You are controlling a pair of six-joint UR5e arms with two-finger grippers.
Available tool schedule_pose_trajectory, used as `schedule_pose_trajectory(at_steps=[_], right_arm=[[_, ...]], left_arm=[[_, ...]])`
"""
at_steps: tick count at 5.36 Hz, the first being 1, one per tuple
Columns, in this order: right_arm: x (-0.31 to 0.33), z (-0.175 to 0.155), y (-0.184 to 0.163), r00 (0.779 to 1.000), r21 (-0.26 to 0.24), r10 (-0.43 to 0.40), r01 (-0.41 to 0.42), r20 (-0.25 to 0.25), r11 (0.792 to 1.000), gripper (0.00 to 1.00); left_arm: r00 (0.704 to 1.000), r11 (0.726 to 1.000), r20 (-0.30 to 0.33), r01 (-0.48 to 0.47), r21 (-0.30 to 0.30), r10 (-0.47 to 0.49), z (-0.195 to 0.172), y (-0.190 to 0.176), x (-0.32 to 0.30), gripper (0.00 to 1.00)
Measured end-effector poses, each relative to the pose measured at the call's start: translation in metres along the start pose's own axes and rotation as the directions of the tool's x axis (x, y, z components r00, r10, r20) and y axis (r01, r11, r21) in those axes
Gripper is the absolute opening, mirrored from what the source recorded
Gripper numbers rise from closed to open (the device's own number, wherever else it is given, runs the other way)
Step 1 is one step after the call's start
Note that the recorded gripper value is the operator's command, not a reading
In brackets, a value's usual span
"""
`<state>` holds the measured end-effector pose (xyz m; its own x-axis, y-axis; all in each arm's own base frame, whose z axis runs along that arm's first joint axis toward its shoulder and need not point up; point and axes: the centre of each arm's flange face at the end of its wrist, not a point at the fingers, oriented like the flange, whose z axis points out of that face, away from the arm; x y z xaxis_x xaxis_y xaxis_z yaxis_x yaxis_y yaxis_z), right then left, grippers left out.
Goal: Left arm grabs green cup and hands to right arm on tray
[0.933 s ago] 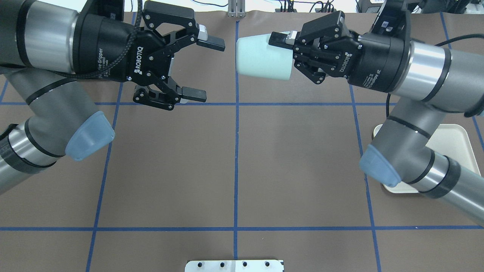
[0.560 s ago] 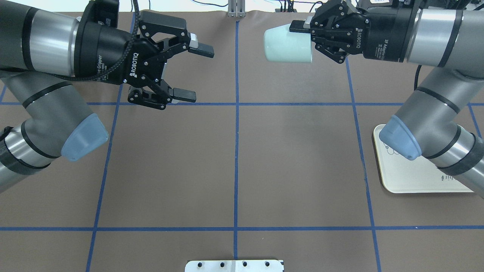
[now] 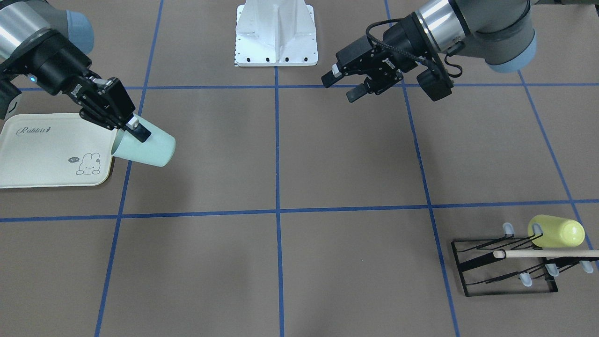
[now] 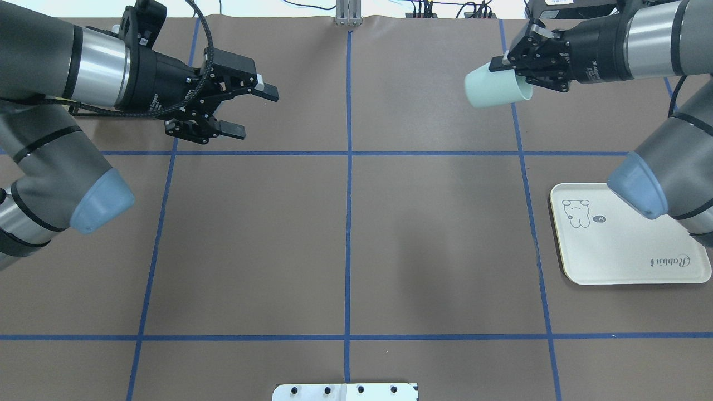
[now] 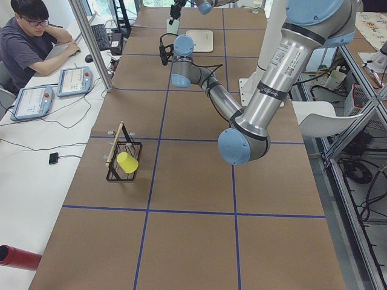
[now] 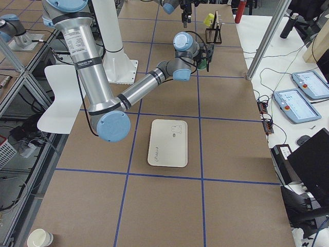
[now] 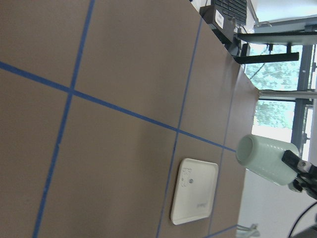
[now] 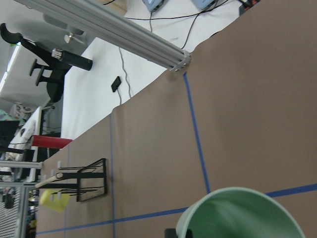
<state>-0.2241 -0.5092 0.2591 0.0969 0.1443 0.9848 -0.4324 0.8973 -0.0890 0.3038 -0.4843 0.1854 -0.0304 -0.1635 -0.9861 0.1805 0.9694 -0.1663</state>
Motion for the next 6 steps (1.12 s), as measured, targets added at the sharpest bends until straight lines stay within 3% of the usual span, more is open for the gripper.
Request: schedule_pose_trajectory(at_steps=[1, 2, 3, 4, 5, 6], right_arm=[[0.033, -0.006, -0.005, 0.991, -0.005, -0.072, 0.072, -0.116, 0.997, 0.00], [0.065, -0.017, -0.004, 0.963, -0.032, -0.150, 0.147, -0.225, 0.989, 0.00], [0.088, -0.024, -0.004, 0.920, -0.068, -0.220, 0.209, -0.324, 0.975, 0.00], [0.104, -0.030, -0.003, 0.858, -0.098, -0.290, 0.275, -0.425, 0.957, 0.00], [0.124, -0.040, 0.001, 0.759, -0.140, -0.367, 0.349, -0.537, 0.927, 0.00], [0.148, -0.049, 0.005, 0.673, -0.201, -0.425, 0.388, -0.605, 0.899, 0.00]], left_arm=[[0.993, 0.996, 0.097, -0.078, 0.038, 0.074, -0.008, -0.022, -0.022, 1.00], [0.965, 0.983, 0.204, -0.176, 0.050, 0.162, -0.019, -0.044, -0.042, 1.00], [0.915, 0.960, 0.312, -0.278, 0.026, 0.256, -0.031, -0.065, -0.055, 1.00], [0.850, 0.934, 0.409, -0.357, -0.017, 0.332, -0.046, -0.083, -0.068, 1.00], [0.754, 0.896, 0.513, -0.437, -0.075, 0.410, -0.068, -0.097, -0.098, 1.00], [0.645, 0.852, 0.591, -0.500, -0.153, 0.485, -0.093, -0.105, -0.142, 1.00]])
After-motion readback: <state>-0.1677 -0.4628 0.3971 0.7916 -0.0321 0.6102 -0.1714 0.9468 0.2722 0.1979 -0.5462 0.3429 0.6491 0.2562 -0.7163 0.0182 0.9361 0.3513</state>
